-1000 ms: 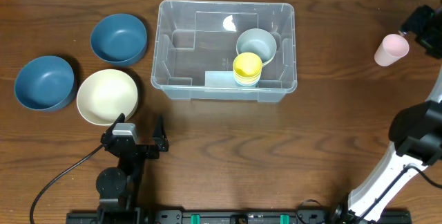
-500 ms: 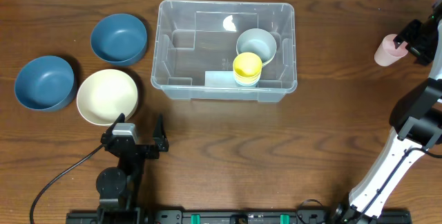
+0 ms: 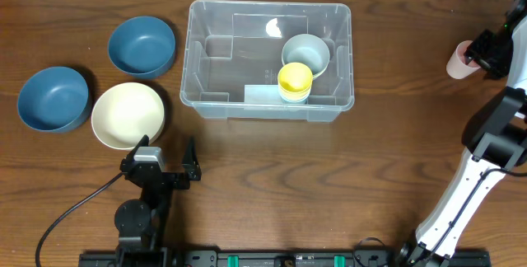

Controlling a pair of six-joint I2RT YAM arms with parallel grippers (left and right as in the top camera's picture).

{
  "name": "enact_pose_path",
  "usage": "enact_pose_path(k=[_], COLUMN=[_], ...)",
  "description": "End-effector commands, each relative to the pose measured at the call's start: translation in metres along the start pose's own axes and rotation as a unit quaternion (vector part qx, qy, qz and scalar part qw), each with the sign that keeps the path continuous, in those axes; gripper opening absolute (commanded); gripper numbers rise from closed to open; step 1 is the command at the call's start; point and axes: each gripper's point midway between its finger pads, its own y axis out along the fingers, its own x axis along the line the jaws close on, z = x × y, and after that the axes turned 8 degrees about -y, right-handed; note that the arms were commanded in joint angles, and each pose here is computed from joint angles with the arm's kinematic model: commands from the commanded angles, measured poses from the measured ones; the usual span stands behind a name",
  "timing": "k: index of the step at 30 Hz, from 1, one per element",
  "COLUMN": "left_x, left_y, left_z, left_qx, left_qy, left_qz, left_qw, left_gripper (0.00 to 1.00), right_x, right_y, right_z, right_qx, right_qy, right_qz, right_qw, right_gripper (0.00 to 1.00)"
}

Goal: Pack container
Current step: 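Move the right gripper to the pink cup and grasp it, then carry the pink cup into the container and stack it on the yellow cups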

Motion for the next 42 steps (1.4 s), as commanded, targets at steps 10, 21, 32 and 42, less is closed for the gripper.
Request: enact_pose_path(k=[10, 21, 32, 42], left_x=[0.005, 0.005, 0.005, 0.005], left_y=[0.001, 0.001, 0.001, 0.001], left_z=[0.015, 0.015, 0.015, 0.015], left_qx=[0.022, 0.022, 0.022, 0.022], left_qy=[0.004, 0.004, 0.004, 0.004], left_qz=[-0.006, -0.005, -0.006, -0.006], left_qw=[1.0, 1.0, 1.0, 1.0], left_gripper=[0.98, 0.98, 0.98, 0.98], right_x=[-0.008, 0.028, 0.148, 0.262], right_y=[0.0, -0.084, -0.231, -0.237], right_z=[0.003, 0.017, 0.106, 0.236], right_qx=[0.009, -0.027, -0.127, -0.089], right_qy=[0.003, -0.027, -0.195, -0.377], right_qz=[0.012, -0.065, -0.159, -0.185], right_qw=[1.0, 0.997, 0.96, 0.903], right_gripper=[0.01, 0.01, 0.01, 0.01])
